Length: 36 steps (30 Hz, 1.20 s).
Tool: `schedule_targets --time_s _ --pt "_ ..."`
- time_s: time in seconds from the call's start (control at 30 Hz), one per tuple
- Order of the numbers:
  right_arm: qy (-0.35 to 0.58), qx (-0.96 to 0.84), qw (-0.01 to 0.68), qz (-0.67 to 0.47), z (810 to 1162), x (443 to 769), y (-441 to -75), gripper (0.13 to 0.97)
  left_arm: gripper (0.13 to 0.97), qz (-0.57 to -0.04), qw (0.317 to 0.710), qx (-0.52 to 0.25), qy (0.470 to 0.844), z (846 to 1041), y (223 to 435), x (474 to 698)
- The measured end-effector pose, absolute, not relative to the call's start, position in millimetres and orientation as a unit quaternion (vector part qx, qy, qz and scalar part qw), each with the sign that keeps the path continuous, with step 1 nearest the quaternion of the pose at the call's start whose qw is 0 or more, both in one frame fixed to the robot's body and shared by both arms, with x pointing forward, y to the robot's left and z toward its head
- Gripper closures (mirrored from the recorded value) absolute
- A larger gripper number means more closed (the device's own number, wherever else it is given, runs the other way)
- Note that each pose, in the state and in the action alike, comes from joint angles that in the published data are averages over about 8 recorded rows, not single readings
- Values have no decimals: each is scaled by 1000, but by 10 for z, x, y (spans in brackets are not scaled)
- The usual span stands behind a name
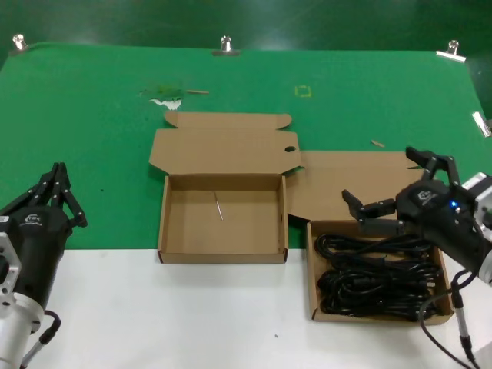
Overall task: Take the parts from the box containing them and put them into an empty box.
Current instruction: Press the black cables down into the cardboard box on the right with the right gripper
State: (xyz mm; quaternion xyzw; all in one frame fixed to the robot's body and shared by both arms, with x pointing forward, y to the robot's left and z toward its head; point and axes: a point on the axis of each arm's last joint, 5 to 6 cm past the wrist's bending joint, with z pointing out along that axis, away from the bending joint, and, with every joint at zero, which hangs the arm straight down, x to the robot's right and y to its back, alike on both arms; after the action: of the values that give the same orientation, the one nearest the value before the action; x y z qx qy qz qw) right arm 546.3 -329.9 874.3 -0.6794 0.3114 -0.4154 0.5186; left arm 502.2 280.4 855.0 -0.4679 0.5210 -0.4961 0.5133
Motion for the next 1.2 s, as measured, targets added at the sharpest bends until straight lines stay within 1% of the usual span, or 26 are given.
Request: schedule_targets --time_s 0.27,0.47,0.63,0.83,1.03,1.2 --pt "217 -742 507 -380 9106 5681 -3392 130 946 -496 513 -468 521 8550 2804 5022" --pt "123 -801 475 -344 9401 5825 -3461 130 946 -496 513 -468 521 8550 2804 5022" --pt "42 -846 435 -305 9580 5915 -3529 130 946 -496 513 -468 521 8550 2804 5022" --pt "-45 -889 374 -259 9680 6057 -3656 130 946 -496 513 -468 521 8550 2804 5022" --pt "-146 -920 297 -209 9785 6295 -3781 130 946 -496 513 -468 521 8550 2804 5022" --pt "-187 -933 251 -176 9843 6519 -3774 130 946 -496 513 -468 521 8550 2804 5022"
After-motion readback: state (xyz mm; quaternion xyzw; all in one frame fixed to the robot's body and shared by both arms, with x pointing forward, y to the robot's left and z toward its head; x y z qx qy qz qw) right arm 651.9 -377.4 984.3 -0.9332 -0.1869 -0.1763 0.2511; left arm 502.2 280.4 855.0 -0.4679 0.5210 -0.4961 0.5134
